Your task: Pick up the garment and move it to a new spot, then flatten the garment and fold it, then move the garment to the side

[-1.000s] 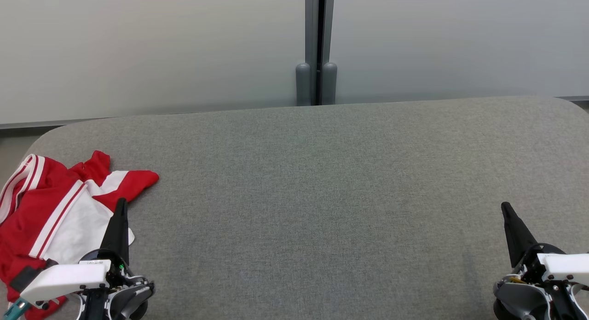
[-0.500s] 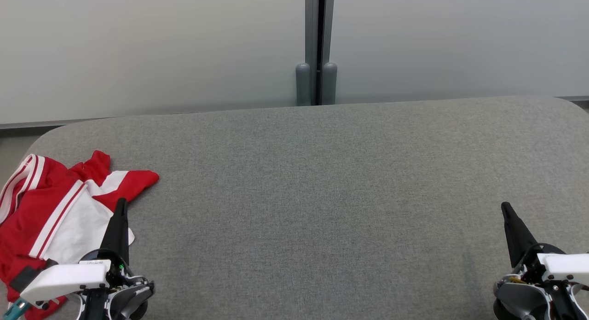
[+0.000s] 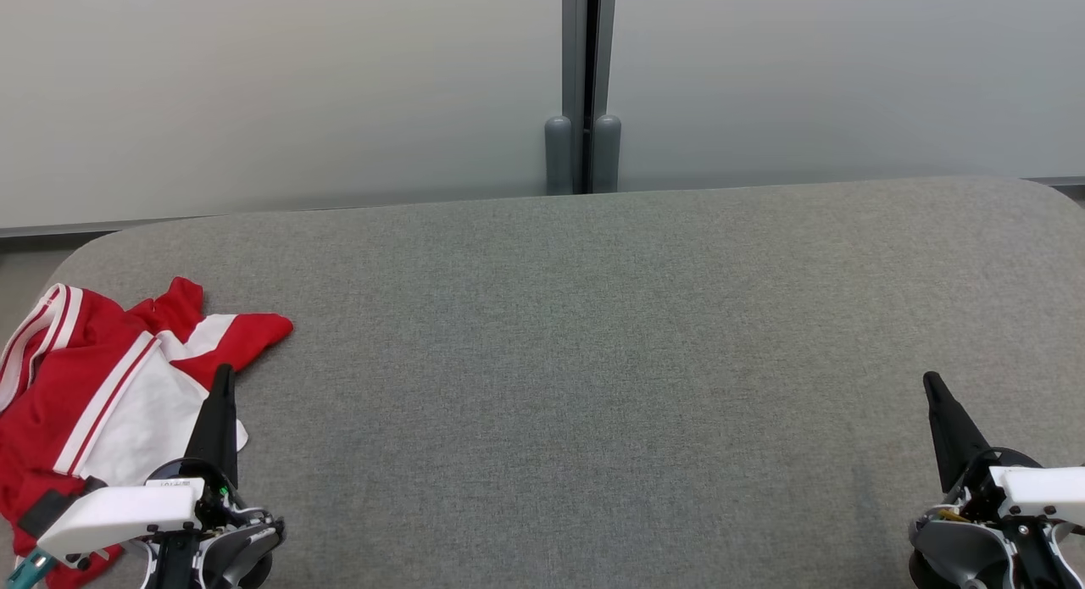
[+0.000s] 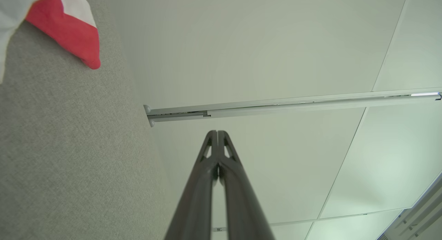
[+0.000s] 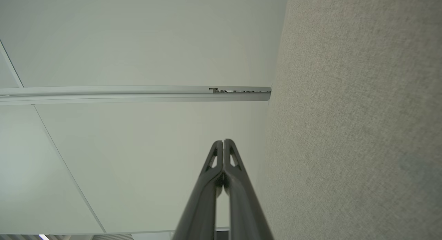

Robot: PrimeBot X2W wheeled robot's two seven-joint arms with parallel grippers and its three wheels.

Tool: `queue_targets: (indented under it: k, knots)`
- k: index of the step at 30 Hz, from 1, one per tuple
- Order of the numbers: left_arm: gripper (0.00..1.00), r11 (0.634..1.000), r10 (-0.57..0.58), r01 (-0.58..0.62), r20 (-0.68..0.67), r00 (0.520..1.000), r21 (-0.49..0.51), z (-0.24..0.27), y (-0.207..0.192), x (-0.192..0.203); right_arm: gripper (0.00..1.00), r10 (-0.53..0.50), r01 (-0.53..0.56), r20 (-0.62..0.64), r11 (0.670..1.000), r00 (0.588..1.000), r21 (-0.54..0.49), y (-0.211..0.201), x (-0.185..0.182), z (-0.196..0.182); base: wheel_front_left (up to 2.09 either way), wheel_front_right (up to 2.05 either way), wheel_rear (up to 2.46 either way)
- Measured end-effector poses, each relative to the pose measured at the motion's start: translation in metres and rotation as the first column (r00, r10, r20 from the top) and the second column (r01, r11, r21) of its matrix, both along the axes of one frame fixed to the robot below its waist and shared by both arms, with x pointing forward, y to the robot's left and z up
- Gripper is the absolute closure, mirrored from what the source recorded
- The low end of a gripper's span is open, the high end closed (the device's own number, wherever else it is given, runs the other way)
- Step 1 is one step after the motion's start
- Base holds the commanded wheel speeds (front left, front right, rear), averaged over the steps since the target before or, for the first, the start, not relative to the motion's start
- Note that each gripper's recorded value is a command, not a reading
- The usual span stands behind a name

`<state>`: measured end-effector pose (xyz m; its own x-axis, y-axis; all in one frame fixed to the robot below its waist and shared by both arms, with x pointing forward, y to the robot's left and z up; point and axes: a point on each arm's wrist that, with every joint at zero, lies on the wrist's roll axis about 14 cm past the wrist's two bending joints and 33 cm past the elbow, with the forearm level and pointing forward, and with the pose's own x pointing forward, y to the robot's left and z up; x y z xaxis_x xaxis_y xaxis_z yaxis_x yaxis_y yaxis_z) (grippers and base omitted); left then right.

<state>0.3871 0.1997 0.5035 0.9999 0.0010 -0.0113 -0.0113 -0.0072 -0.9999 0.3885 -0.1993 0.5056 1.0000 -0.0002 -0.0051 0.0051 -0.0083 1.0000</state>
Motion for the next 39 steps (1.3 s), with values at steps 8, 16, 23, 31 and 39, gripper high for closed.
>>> queue_targets:
  k: [8,16,23,31,39]
  knots:
    - [1.00,1.000,0.000,0.000,0.000,1.000,0.000,0.000,0.000,0.000,1.00,0.000,0.000,0.000,1.000,1.000,0.000,0.000,0.000,0.000,0.00,0.00,0.00]
    - [1.00,1.000,0.000,0.000,0.000,1.000,0.000,0.000,0.000,0.000,1.00,0.000,0.000,0.000,1.000,1.000,0.000,0.000,0.000,0.000,0.00,0.00,0.00]
    - [0.00,1.000,0.005,-0.007,-0.096,0.995,-0.020,-0.033,-0.004,-0.017,0.00,0.002,0.000,-0.084,1.000,0.996,0.021,0.006,-0.014,-0.029,0.00,0.00,0.00]
    - [0.00,0.999,0.029,-0.030,-0.076,0.997,-0.014,-0.026,-0.003,-0.015,0.00,0.005,-0.004,-0.049,1.000,0.999,0.014,0.014,-0.010,-0.017,0.00,0.00,0.00]
    - [0.00,0.998,0.050,-0.049,-0.038,0.998,0.025,-0.014,-0.002,-0.012,0.00,0.002,-0.002,-0.010,1.000,1.000,-0.016,0.019,-0.007,-0.004,0.00,0.00,0.00]
